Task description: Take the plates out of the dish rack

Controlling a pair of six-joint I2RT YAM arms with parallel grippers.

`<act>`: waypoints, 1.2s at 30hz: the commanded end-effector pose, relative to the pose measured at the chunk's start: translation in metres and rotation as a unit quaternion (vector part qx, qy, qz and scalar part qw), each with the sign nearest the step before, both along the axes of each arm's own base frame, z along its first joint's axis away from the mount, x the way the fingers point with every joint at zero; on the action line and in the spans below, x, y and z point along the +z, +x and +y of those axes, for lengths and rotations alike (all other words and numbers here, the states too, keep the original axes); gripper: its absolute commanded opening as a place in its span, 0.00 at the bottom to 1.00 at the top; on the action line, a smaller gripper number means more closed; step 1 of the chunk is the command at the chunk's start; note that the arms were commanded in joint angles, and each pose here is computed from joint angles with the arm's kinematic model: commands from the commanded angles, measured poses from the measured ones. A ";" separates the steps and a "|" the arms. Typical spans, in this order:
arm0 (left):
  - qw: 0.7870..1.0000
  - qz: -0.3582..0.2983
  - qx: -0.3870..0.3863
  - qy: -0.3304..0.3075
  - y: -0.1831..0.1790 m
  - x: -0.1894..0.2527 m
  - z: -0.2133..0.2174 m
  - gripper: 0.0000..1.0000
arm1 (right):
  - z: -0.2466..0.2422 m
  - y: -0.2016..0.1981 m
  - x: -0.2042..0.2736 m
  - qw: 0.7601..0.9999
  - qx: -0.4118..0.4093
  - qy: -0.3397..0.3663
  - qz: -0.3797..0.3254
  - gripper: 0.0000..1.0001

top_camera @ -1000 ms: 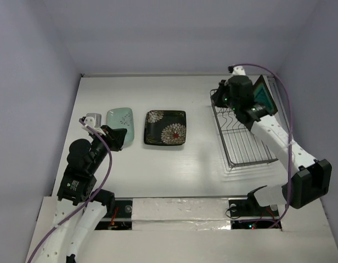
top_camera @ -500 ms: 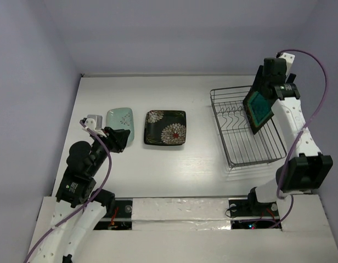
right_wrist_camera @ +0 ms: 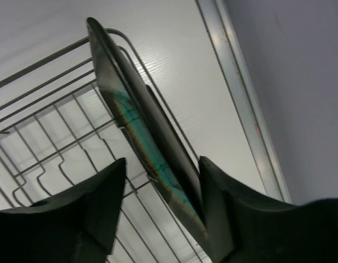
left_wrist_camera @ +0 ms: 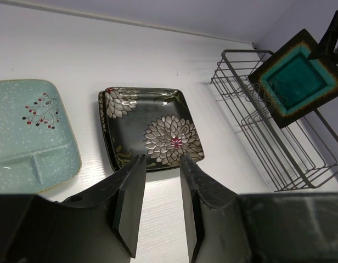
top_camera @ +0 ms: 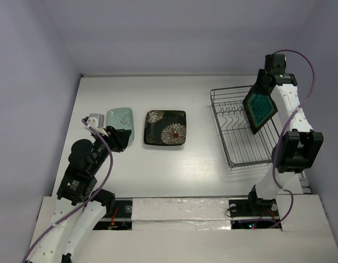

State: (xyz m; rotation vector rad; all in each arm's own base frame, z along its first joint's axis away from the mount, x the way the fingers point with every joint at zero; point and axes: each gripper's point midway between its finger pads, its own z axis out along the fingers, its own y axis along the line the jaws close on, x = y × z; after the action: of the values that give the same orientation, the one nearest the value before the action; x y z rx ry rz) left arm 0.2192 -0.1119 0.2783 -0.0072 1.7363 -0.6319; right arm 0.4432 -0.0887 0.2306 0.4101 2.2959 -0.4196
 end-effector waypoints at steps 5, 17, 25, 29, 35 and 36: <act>1.000 -0.014 0.001 -0.004 0.004 0.009 -0.002 0.28 | 0.017 0.002 0.010 0.998 0.047 0.029 -0.019 0.49; 1.000 -0.021 0.005 -0.007 0.003 0.012 0.000 0.29 | 0.018 -0.009 -0.010 0.999 0.039 0.037 0.001 0.38; 1.000 -0.026 0.008 -0.012 0.001 0.014 0.002 0.30 | 0.012 -0.009 0.027 0.998 0.034 0.016 -0.042 0.00; 1.000 -0.024 0.008 -0.012 0.002 0.013 0.001 0.30 | 0.009 -0.017 0.058 0.997 0.033 -0.001 -0.073 0.00; 1.000 -0.021 0.008 -0.011 0.003 0.011 0.001 0.30 | 0.005 -0.033 0.105 0.991 0.027 -0.018 -0.128 0.00; 1.000 -0.021 0.009 -0.011 0.003 0.011 0.001 0.30 | 0.006 -0.039 0.119 0.989 0.029 -0.018 -0.146 0.00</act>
State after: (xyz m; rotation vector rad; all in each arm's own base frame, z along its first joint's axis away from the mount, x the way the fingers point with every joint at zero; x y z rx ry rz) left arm 0.2192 -0.1097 0.2799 -0.0172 1.7277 -0.6242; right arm 0.4073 -0.0794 0.2402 0.3044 2.3469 -0.3793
